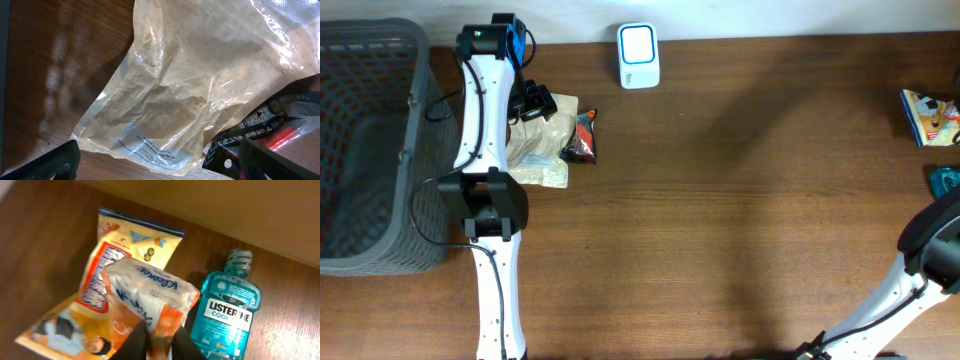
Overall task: Scan the item barcode
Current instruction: 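Carry the Kleenex pack to the right edge beside the mouthwash and release, then grasp the black-and-orange snack packet with the left gripper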
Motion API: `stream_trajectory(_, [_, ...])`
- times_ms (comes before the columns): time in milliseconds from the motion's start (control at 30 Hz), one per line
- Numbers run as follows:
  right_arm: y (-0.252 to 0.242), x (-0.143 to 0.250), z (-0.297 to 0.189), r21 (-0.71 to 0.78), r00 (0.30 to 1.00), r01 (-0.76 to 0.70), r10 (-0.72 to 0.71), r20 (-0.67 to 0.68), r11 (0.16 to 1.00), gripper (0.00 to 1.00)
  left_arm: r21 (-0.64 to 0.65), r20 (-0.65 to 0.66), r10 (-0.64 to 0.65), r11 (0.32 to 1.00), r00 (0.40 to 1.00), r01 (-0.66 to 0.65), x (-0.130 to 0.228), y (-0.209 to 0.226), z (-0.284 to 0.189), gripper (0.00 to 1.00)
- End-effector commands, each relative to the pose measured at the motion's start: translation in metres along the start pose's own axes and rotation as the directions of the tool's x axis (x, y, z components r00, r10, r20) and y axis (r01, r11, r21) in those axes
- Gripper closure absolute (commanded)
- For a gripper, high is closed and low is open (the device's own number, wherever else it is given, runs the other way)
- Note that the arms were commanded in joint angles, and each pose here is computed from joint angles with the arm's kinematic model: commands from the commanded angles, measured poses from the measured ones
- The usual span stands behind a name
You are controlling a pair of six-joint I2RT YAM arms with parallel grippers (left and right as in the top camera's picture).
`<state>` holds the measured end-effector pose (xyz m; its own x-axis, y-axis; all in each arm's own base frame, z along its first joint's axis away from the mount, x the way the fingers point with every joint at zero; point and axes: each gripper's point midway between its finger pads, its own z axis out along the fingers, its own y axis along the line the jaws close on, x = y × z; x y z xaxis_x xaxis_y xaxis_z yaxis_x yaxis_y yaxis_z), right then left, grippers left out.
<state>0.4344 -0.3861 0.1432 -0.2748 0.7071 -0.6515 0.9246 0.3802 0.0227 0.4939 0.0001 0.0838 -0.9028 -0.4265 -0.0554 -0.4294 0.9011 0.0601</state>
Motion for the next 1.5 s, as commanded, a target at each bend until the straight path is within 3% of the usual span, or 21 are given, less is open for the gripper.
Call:
stream_trajectory(0, [-0.004,0.004,0.01,0.005,1.0,-0.017,0.017,-0.019,1.0,0.77,0.023,0.035,-0.018,1.0,0.999,0.017,-0.003,0.001,-0.018,0.01])
stream_trajectory(33, [-0.004,0.005,0.011,0.006,1.0,-0.015,0.016,-0.022,1.0,0.72,0.023,0.035,-0.018,1.0,0.999,0.017,-0.003,0.001,-0.018,0.01])
stream_trajectory(200, [-0.005,0.007,0.012,0.009,1.0,-0.013,0.013,-0.027,1.0,0.28,0.023,0.035,-0.018,1.0,0.999,0.017,-0.003,0.001,-0.018,0.01])
stream_trajectory(333, [-0.006,0.004,0.004,0.006,1.0,0.009,-0.009,-0.024,1.0,0.16,0.023,0.035,-0.018,1.0,0.999,0.017,-0.003,0.001,-0.018,0.01])
stream_trajectory(667, [0.009,-0.043,-0.111,-0.102,0.992,0.014,-0.001,0.125,0.995,0.13,0.023,0.035,-0.018,1.0,0.999,0.017,-0.003,0.001,-0.018,0.01])
stream_trajectory(833, [0.014,-0.028,-0.171,-0.159,0.994,0.064,-0.049,0.096,0.985,0.13,0.023,0.035,-0.018,1.0,0.999,0.017,-0.003,0.001,-0.018,0.01])
stream_trajectory(867, [0.018,-0.024,-0.179,-0.178,0.994,0.073,-0.058,0.088,0.981,0.11,0.023,0.035,-0.018,1.0,0.999,0.017,-0.003,0.0,-0.018,0.01])
stream_trajectory(900, [0.02,-0.02,-0.186,-0.193,0.995,0.082,-0.067,0.078,0.978,0.01,0.023,0.035,-0.017,1.0,0.999,0.017,-0.003,0.0,-0.018,0.01])
stream_trajectory(1133, [0.02,0.015,-0.19,-0.194,0.989,0.131,-0.141,-0.041,0.972,0.02,0.037,0.039,-0.018,0.999,0.999,0.017,-0.004,-0.003,-0.018,0.01])
stream_trajectory(1267, [0.019,0.019,-0.19,-0.19,0.987,0.135,-0.148,-0.057,0.972,0.01,0.251,-0.071,0.044,0.968,0.996,-0.025,0.017,-0.039,-0.023,0.01])
stream_trajectory(1367, [0.019,0.019,-0.19,-0.19,0.987,0.135,-0.148,-0.057,0.972,0.02,0.521,-0.105,0.239,0.84,0.965,-0.151,0.042,-0.085,-0.044,0.01])
stream_trajectory(1467, [0.018,0.019,-0.19,-0.19,0.987,0.135,-0.148,-0.057,0.973,0.02,0.54,-0.04,0.382,0.785,0.923,-0.302,0.058,-0.105,-0.047,0.01])
